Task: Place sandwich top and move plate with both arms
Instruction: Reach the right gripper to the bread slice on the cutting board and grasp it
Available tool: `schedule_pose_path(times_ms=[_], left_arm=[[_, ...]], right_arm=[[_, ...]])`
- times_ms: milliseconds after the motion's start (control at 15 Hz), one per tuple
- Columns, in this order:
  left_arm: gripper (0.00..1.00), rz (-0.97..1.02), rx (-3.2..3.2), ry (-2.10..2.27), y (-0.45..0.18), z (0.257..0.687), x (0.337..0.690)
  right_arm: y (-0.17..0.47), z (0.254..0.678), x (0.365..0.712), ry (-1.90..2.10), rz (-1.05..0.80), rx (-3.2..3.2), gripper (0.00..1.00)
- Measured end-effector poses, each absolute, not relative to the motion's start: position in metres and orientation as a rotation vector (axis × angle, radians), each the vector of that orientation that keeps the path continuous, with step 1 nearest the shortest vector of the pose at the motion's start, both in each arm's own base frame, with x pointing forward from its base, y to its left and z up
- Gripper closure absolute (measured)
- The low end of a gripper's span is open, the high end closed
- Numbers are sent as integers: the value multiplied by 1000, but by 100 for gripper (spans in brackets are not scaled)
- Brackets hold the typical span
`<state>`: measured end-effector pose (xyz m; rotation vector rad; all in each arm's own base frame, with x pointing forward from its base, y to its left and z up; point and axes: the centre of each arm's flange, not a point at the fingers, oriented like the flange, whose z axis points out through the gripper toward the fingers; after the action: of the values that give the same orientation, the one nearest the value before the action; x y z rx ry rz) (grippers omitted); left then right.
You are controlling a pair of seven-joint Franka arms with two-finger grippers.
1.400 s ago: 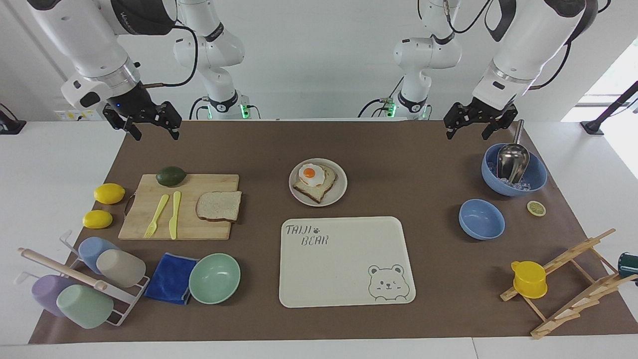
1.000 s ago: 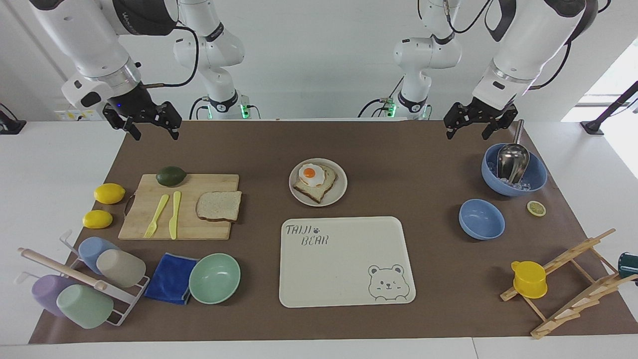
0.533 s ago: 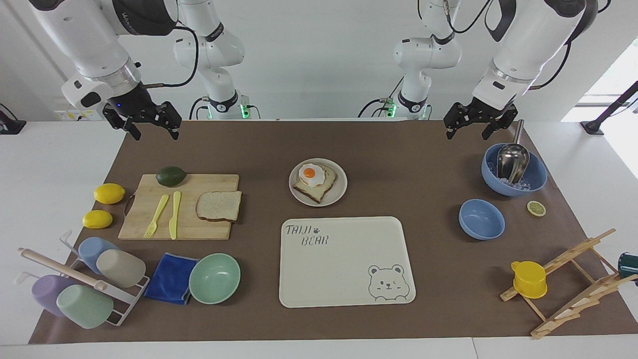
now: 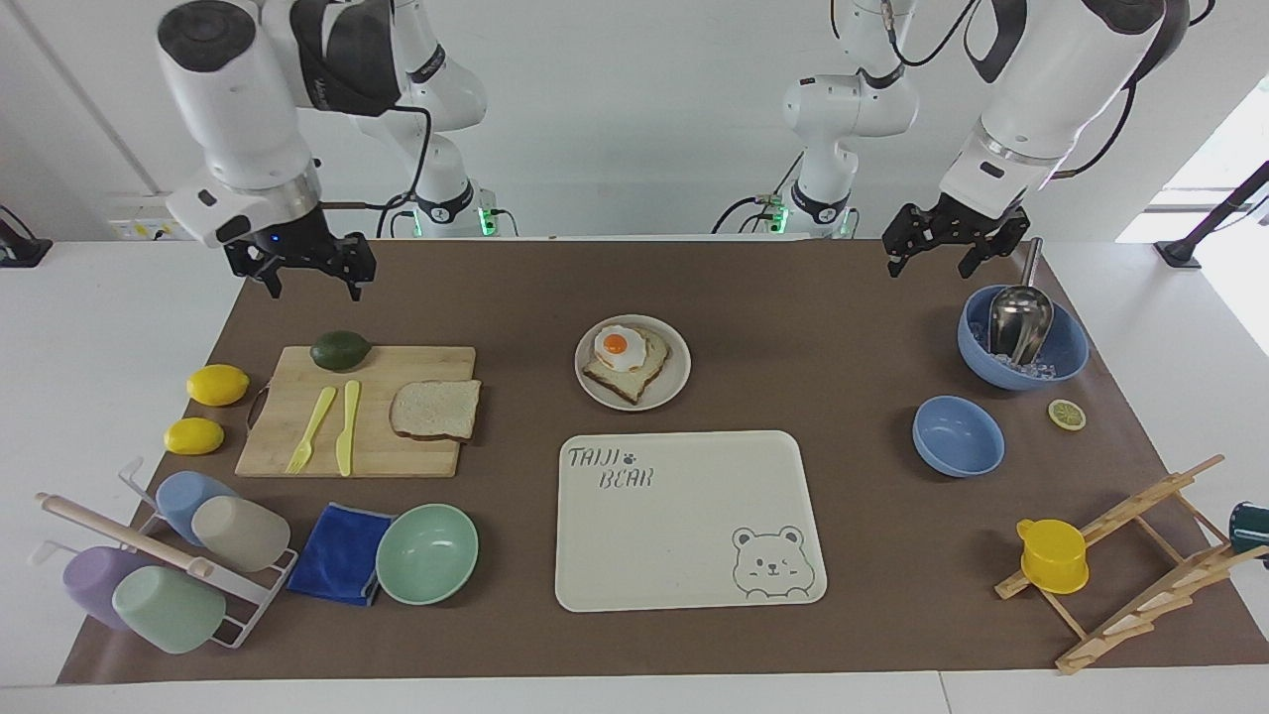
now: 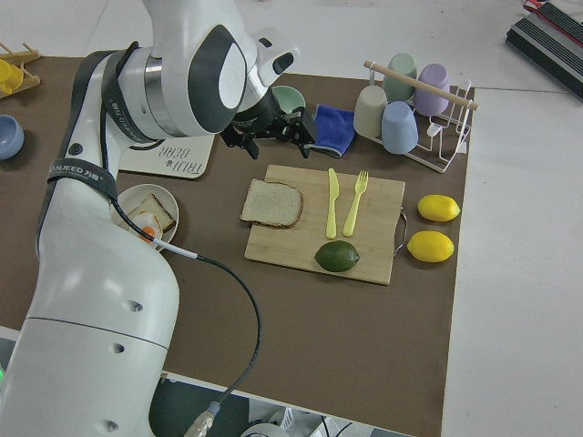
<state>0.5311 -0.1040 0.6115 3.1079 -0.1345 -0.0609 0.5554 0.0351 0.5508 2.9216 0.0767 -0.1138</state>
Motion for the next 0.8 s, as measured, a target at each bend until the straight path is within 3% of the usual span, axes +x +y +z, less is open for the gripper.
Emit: schedule_pose_path(times_ms=[400, 800], left_arm=[[0, -61, 3108, -135, -104, 612, 531], [0, -61, 3108, -135, -104, 612, 531]], right_arm=[[123, 411, 599, 104, -134, 2811, 0], [173, 338, 602, 70, -137, 2785, 0]])
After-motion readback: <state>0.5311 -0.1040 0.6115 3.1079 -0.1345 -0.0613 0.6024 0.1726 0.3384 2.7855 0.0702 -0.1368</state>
